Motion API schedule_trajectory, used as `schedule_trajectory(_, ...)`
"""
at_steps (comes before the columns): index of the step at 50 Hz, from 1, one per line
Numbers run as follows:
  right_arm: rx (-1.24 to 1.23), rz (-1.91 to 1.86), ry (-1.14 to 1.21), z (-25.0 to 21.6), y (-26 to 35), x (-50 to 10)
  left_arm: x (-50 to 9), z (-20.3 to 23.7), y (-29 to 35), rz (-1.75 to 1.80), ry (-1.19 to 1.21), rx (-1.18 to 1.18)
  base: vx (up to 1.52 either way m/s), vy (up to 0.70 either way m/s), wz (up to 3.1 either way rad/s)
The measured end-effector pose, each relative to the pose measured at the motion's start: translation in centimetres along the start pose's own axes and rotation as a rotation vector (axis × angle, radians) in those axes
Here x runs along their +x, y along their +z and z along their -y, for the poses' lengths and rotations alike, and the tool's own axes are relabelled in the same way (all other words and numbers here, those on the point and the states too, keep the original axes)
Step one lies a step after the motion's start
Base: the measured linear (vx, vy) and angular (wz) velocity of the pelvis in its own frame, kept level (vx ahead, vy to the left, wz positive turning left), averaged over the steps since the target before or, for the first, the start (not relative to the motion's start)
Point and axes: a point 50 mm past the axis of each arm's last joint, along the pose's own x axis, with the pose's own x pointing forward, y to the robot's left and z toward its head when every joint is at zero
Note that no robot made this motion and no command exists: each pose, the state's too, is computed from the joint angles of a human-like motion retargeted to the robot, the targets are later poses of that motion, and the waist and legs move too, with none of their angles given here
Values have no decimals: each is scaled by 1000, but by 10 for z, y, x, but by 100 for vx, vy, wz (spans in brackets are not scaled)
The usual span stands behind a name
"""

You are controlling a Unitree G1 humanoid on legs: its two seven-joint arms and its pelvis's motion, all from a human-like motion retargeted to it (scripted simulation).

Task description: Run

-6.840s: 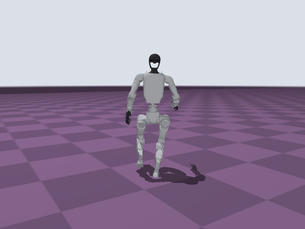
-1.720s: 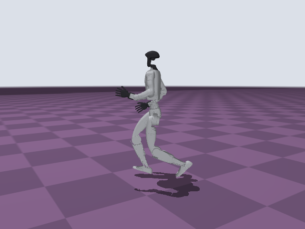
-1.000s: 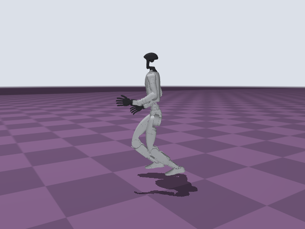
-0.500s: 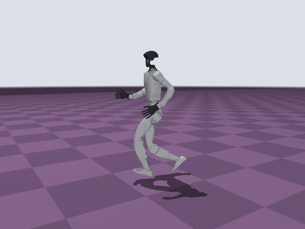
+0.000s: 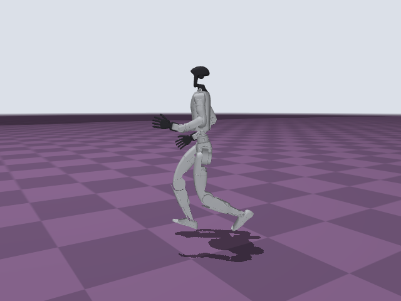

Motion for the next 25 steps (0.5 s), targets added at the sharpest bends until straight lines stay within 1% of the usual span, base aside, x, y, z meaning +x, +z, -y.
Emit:
schedule_trajectory(2,13,-8,-34,6,-2,-5,-1,4,6,20,-17,-29,-8,-5,-18)
schedule_trajectory(5,8,-4,-58,5,-1,-4,-14,7,-4,-47,-18,-43,-8,-2,-17)
schedule_trajectory(8,-59,56,-83,5,15,22,-31,2,-29,-206,9,3,-3,-3,14)
schedule_trajectory(12,-118,217,-55,-15,63,69,-61,-19,-62,-423,54,81,-6,-1,15)
schedule_trajectory(15,-54,346,-3,-28,101,80,-98,-41,-70,-550,85,88,7,5,79)
schedule_trajectory(18,38,444,59,-38,127,76,-133,-63,-70,-647,138,92,11,7,90)
schedule_trajectory(22,123,526,150,-49,145,67,-168,-80,-69,-751,215,94,4,7,48)
schedule_trajectory(25,151,546,184,-56,147,61,-181,-82,-68,-786,245,98,-1,1,6)
